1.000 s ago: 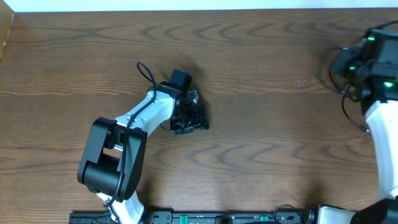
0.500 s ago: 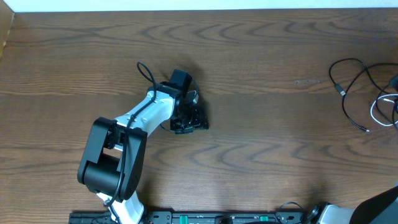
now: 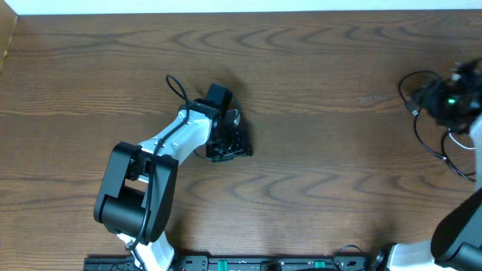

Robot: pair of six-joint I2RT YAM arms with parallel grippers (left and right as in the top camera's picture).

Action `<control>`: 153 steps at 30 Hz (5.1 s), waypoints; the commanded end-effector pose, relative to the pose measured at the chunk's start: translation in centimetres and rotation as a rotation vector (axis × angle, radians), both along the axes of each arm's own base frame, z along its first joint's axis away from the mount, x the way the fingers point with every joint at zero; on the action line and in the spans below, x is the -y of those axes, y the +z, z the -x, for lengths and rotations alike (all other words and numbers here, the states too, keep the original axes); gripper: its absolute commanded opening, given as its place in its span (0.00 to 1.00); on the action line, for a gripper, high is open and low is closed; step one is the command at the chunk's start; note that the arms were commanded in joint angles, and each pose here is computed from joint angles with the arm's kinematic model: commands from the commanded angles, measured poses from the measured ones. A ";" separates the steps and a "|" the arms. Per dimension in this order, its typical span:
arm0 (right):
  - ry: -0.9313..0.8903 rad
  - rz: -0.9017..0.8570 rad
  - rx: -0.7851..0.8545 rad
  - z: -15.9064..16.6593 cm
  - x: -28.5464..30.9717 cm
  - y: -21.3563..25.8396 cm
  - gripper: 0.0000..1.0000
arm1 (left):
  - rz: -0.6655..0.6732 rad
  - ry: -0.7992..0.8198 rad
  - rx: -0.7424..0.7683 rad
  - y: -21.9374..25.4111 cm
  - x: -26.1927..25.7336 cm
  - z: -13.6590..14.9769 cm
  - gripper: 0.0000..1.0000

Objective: Untangle cables

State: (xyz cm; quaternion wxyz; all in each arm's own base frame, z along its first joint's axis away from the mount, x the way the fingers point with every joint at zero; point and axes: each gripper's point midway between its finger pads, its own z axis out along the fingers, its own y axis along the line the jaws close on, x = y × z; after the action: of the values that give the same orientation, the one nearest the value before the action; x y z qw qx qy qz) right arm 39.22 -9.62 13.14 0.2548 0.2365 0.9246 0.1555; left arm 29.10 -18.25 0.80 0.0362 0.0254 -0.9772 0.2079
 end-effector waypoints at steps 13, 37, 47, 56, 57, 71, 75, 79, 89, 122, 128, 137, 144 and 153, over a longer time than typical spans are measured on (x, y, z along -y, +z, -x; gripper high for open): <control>0.581 0.271 -0.126 1.4 -17.5 -3.2 0.99 | -0.432 -0.016 0.130 5.4 -8.2 -3.9 0.91; 0.567 0.206 -0.140 12.4 -18.2 -3.5 0.99 | -0.370 0.156 0.286 10.9 -13.5 5.5 0.92; 0.452 0.310 0.315 15.3 -15.9 3.0 0.99 | -0.228 0.293 0.845 20.4 -14.7 8.4 0.93; 0.426 0.313 0.459 16.6 -15.6 6.2 0.99 | -0.154 0.342 1.052 24.3 -15.3 11.0 0.95; 0.427 0.312 0.452 16.7 -15.6 6.1 0.99 | -0.154 0.342 1.054 24.4 -15.3 11.1 0.94; 0.461 0.308 0.263 19.6 -15.0 2.5 0.99 | -0.158 0.339 1.042 24.1 -15.3 11.2 0.95; 0.447 0.328 0.240 20.4 -14.3 2.2 0.99 | -0.158 0.339 1.042 24.1 -15.3 11.2 0.95; 0.372 0.383 0.370 19.3 -12.9 4.6 0.99 | -0.158 0.339 1.042 24.1 -15.3 11.2 0.95; 0.238 0.465 0.816 16.4 -11.9 7.9 0.99 | -0.158 0.339 1.042 24.1 -15.3 11.2 0.95; 0.239 0.556 0.955 14.7 -11.8 2.4 0.99 | -0.158 0.339 1.042 24.1 -15.3 11.2 0.95; 0.232 0.559 0.955 14.7 -11.7 2.5 0.99 | -0.158 0.339 1.042 24.1 -15.3 11.2 0.95; 0.232 0.559 0.955 14.7 -11.7 2.5 0.99 | -0.158 0.339 1.042 24.1 -15.3 11.2 0.95; 0.232 0.560 0.954 14.7 -11.7 2.5 0.99 | -0.158 0.339 1.042 24.1 -15.3 11.2 0.95; 0.232 0.559 0.954 14.7 -11.7 2.5 0.99 | -0.158 0.339 1.042 24.1 -15.3 11.2 0.95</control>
State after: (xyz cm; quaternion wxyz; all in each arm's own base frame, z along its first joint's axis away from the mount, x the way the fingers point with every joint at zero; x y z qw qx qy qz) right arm 24.55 2.23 15.63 0.6787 -0.0382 0.7329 0.0276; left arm 17.89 -3.14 24.98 -0.4856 0.0831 -0.8604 0.1307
